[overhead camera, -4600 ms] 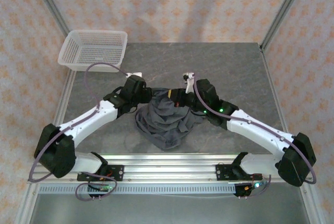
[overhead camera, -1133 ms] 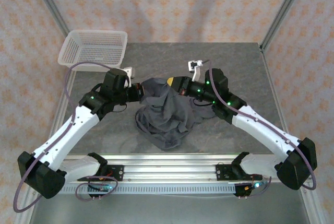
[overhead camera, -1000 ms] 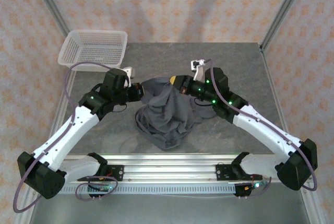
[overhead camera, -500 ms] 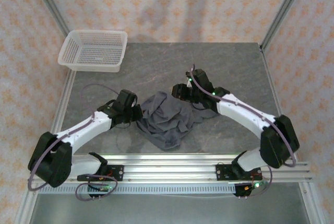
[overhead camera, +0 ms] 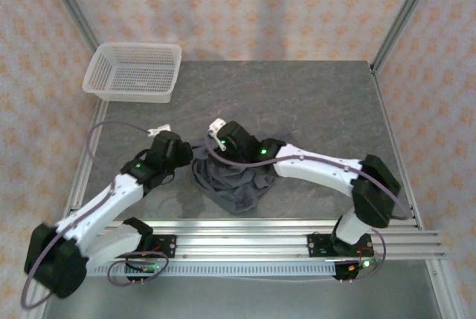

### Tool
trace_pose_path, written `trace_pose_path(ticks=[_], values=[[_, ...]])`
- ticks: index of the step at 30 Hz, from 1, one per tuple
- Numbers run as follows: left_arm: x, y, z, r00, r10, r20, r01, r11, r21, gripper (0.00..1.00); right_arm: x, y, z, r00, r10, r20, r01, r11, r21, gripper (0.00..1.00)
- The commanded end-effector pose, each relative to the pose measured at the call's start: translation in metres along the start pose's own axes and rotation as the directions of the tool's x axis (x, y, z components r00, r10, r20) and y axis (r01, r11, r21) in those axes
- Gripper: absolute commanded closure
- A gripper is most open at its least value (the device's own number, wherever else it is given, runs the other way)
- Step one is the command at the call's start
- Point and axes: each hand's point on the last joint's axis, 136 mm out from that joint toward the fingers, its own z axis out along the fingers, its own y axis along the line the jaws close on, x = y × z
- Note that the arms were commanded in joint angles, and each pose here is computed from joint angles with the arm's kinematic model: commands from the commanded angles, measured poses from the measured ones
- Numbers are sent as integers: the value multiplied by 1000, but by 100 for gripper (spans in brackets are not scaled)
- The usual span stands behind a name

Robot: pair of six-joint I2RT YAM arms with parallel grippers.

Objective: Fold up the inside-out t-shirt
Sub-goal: Turn the T-shirt inside out at the center of the table, then flatten out the T-shirt at the center of the table.

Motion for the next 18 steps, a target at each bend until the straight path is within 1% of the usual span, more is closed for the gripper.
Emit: trace_pose_path(ticks=[1, 2, 4, 5, 7, 10, 14, 16, 18], values=[[-21, 19, -38, 993, 21, 115, -17, 999, -39, 49, 6, -18, 16, 961, -261, -87, 271, 954, 127, 34], [-24, 18, -49, 990, 22, 139, -21, 1000, -12, 48, 8, -16, 22, 955, -279, -100, 290, 950, 114, 31], [-28, 19, -63, 985, 29, 168, -31, 999, 13, 40, 9, -2, 29, 947, -299, -122, 305, 952, 35, 30], [-28, 22, -67, 985, 35, 168, -36, 999, 4, 37, 8, 6, 31, 949, -290, -124, 292, 956, -8, 30], [-25, 28, -70, 988, 43, 147, -39, 999, -27, 37, 4, 16, 34, 961, -256, -101, 252, 966, -58, 30], [-21, 22, -65, 993, 27, 114, -27, 1000, -7, 37, -2, 16, 37, 976, -199, -84, 196, 980, -44, 30], [-18, 14, -61, 995, 0, 101, -4, 999, 39, 37, -5, 11, 38, 982, -164, -97, 164, 986, -13, 30], [-18, 13, -60, 994, -12, 105, 7, 999, 43, 37, -7, 9, 41, 979, -167, -113, 169, 986, 1, 30], [-19, 12, -61, 994, -17, 104, 12, 999, 52, 37, -2, 15, 48, 967, -182, -177, 177, 983, -41, 30]])
